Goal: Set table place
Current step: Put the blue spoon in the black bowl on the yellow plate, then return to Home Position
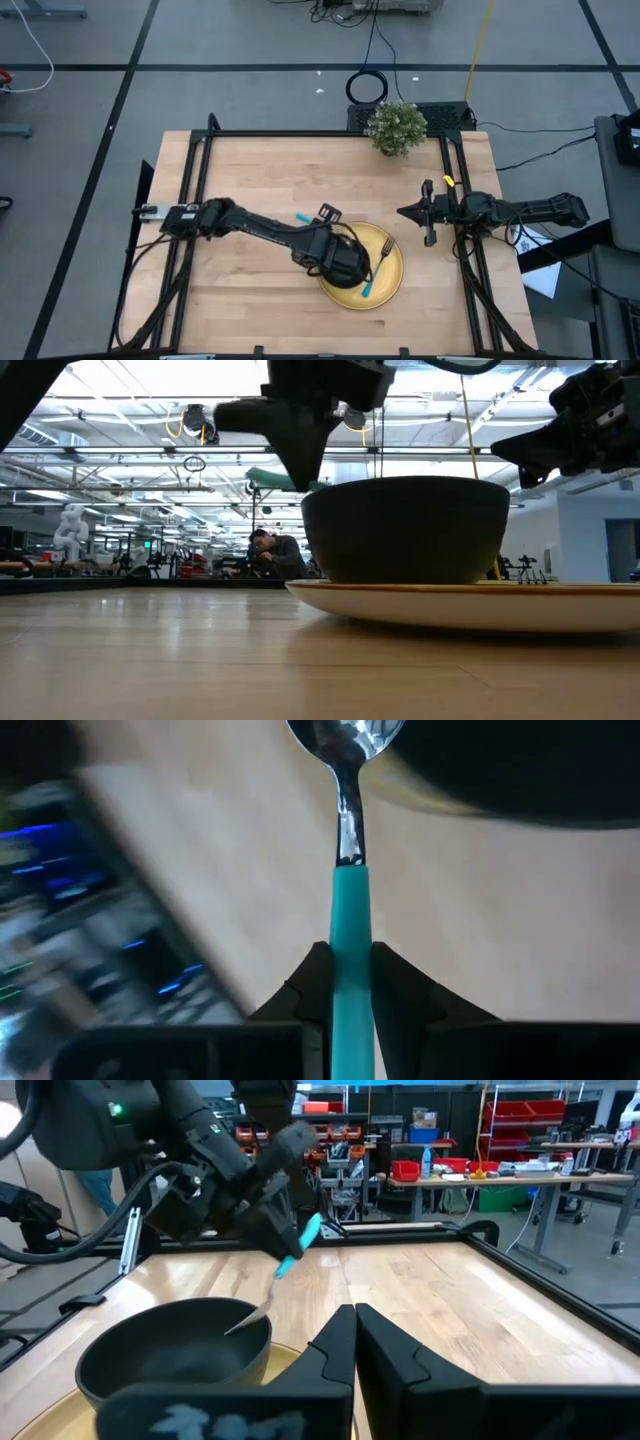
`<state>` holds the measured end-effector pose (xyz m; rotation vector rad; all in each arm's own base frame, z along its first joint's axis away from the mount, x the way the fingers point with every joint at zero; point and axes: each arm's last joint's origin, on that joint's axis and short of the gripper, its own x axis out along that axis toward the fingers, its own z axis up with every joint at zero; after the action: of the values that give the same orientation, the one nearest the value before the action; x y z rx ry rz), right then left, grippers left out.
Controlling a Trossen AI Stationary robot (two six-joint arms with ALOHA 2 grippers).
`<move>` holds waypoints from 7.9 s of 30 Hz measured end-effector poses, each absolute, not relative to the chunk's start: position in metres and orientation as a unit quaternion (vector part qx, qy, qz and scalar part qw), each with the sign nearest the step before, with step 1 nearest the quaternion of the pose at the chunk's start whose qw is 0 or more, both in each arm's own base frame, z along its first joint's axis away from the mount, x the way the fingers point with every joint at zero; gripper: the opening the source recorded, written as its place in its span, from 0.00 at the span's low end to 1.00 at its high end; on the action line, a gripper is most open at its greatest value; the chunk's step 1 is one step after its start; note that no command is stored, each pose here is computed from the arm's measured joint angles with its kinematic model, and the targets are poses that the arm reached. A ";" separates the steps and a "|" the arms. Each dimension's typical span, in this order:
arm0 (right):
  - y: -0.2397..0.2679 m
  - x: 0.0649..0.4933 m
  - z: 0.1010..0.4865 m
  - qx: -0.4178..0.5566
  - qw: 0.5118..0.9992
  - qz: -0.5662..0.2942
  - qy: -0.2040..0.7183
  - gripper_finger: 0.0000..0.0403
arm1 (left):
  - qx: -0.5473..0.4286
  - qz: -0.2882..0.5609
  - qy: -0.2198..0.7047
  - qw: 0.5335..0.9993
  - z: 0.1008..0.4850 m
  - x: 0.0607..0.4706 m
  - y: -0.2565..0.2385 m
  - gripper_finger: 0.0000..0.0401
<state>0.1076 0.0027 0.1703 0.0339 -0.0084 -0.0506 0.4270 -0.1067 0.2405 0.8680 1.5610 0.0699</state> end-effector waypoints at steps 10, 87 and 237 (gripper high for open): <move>0.003 0.108 0.171 0.019 0.999 -0.025 -0.007 0.00 | 0.456 0.058 0.640 0.615 0.243 0.419 -0.138 0.11; 0.003 0.108 0.172 0.021 0.999 -0.025 -0.013 0.00 | 0.614 -0.065 0.637 0.461 0.198 0.431 -0.155 0.11; 0.003 0.108 0.172 0.031 0.999 -0.025 -0.013 0.00 | 0.524 -0.009 0.668 0.528 0.199 0.429 -0.145 0.70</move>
<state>0.1080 0.0028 0.1721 0.0620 -0.0269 -0.0492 0.4292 -0.1450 0.1988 1.2530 1.5966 -0.0208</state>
